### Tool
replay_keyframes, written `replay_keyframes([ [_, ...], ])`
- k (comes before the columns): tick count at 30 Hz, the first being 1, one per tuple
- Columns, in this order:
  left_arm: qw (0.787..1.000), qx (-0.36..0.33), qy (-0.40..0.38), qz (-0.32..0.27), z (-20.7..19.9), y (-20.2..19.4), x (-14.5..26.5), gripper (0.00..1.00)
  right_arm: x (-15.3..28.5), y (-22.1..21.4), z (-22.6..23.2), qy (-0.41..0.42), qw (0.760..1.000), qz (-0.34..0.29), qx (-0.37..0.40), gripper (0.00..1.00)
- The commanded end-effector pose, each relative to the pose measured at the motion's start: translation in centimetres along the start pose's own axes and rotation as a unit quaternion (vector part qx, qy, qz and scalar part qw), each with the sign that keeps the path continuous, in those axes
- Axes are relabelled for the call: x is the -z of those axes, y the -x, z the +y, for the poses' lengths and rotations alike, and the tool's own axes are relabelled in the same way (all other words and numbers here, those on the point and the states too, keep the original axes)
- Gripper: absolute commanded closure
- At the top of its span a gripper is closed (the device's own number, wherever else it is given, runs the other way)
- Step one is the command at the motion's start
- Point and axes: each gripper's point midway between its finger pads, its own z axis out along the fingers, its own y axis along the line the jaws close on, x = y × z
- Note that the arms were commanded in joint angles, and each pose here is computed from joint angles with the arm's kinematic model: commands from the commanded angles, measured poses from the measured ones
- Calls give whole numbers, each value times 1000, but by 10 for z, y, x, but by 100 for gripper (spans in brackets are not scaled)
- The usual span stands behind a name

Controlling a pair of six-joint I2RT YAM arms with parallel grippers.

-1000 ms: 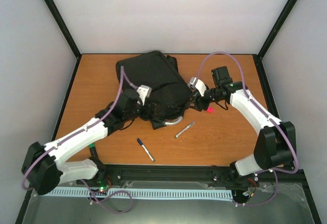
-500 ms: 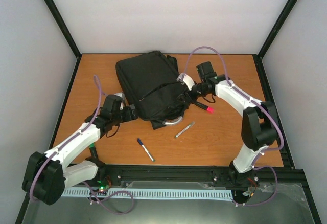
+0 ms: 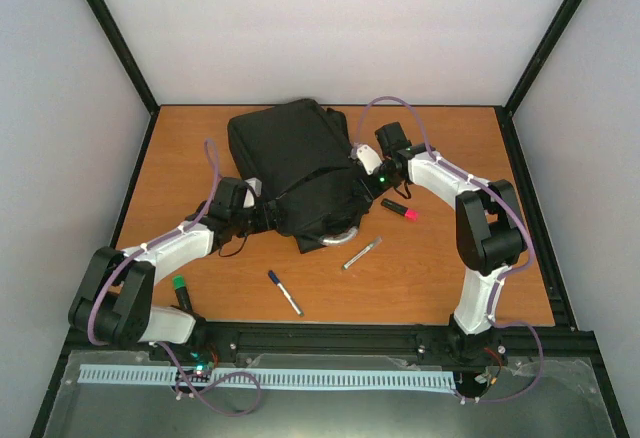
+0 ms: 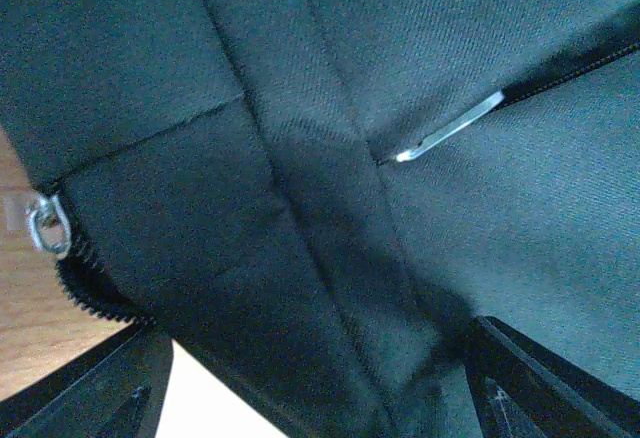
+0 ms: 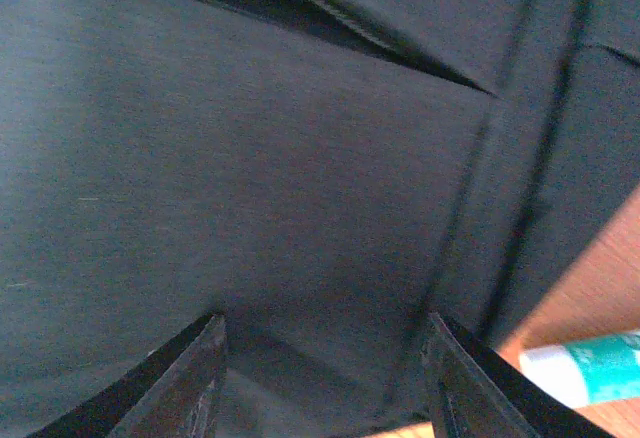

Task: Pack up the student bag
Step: Adjust the student bag at the center of the board.

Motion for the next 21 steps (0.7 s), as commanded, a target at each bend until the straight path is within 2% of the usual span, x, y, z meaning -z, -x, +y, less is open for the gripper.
replay_keyframes([
  [1,996,-32,-73,-25,-43,23,2,18,-2,-3,-35,-71,997,15,-26,44],
  [8,992,-83,-92,27,-84,-13,-19,20,5,3,-50,-75,996,8,-38,44],
  [13,992,-95,-77,34,-89,-21,-26,21,17,8,-46,-63,997,-6,-45,44],
  [17,992,-107,-57,22,-84,-18,-7,19,38,21,-31,-41,998,-33,-27,43],
  [21,991,-130,-17,8,-71,-16,26,16,64,39,3,25,996,-78,30,41],
])
